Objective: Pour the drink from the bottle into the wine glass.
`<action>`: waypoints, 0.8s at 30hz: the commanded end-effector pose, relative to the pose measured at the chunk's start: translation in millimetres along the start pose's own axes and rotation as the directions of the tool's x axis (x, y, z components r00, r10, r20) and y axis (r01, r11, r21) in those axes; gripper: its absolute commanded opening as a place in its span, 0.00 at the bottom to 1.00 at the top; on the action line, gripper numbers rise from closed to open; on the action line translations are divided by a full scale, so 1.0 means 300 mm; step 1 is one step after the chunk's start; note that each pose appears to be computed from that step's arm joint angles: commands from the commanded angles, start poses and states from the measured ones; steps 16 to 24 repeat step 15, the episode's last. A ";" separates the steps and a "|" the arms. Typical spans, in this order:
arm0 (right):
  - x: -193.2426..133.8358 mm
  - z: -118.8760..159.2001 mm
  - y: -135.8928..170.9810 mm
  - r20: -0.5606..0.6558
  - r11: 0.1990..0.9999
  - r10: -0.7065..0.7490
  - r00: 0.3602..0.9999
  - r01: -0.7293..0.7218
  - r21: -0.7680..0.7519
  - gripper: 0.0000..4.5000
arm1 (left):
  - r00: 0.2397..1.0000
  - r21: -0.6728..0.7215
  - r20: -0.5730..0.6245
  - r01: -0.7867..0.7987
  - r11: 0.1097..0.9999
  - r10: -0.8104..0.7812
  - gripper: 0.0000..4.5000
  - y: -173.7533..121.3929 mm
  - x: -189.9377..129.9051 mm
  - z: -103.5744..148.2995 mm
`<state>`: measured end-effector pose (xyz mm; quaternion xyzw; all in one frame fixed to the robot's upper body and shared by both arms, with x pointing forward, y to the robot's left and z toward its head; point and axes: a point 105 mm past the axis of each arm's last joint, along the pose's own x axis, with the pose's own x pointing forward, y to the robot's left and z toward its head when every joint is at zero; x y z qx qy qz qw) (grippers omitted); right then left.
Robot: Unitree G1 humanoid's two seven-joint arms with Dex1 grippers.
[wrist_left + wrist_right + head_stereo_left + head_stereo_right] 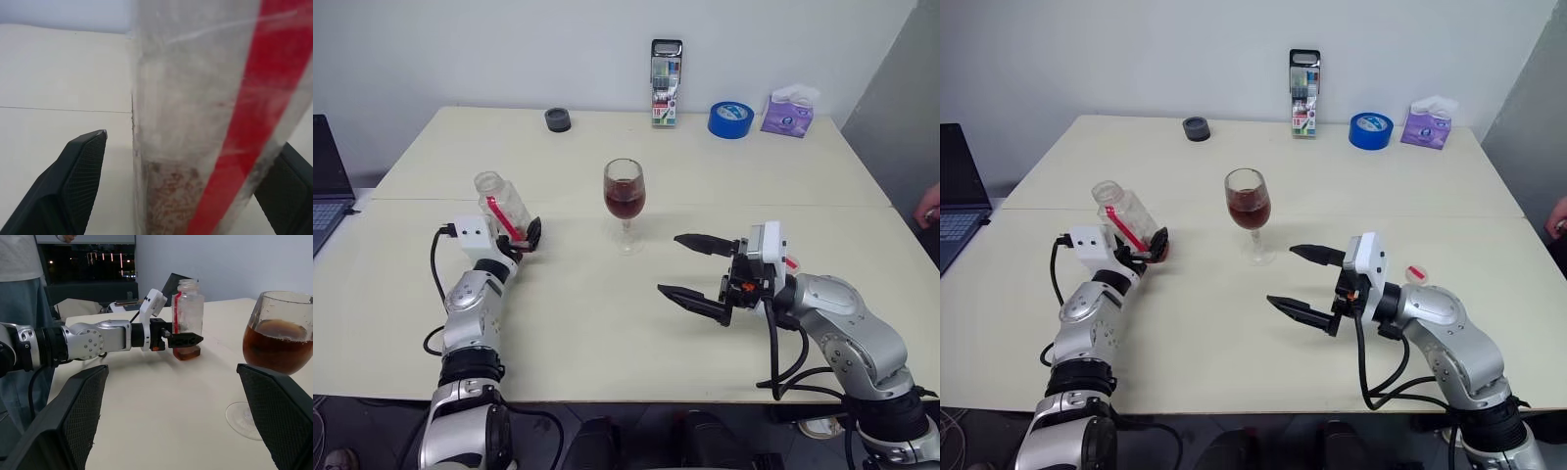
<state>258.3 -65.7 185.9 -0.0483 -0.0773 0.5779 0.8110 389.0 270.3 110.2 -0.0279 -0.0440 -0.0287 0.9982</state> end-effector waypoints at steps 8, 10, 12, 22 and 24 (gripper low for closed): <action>-0.161 -0.199 -0.128 -0.242 0.906 -0.417 0.876 0.421 -0.036 1.00 | 0.994 0.082 -0.101 -0.020 0.996 0.028 0.99 -0.035 -0.173 -0.051; -0.223 -0.272 -0.164 -0.328 0.807 -0.568 0.755 0.590 -0.037 1.00 | 0.989 0.093 -0.143 -0.030 0.995 0.043 0.99 -0.062 -0.271 -0.069; -0.249 -0.316 -0.169 -0.380 0.732 -0.638 0.670 0.681 -0.026 1.00 | 0.982 0.091 -0.173 -0.058 0.994 0.073 0.99 -0.078 -0.354 -0.075; -0.291 -0.350 -0.190 -0.406 0.614 -0.738 0.539 0.786 -0.074 1.00 | 0.970 0.072 -0.210 -0.105 0.992 0.118 0.99 -0.116 -0.469 -0.066; -0.291 -0.350 -0.190 -0.406 0.614 -0.738 0.539 0.786 -0.074 1.00 | 0.970 0.072 -0.210 -0.105 0.992 0.118 0.99 -0.116 -0.469 -0.066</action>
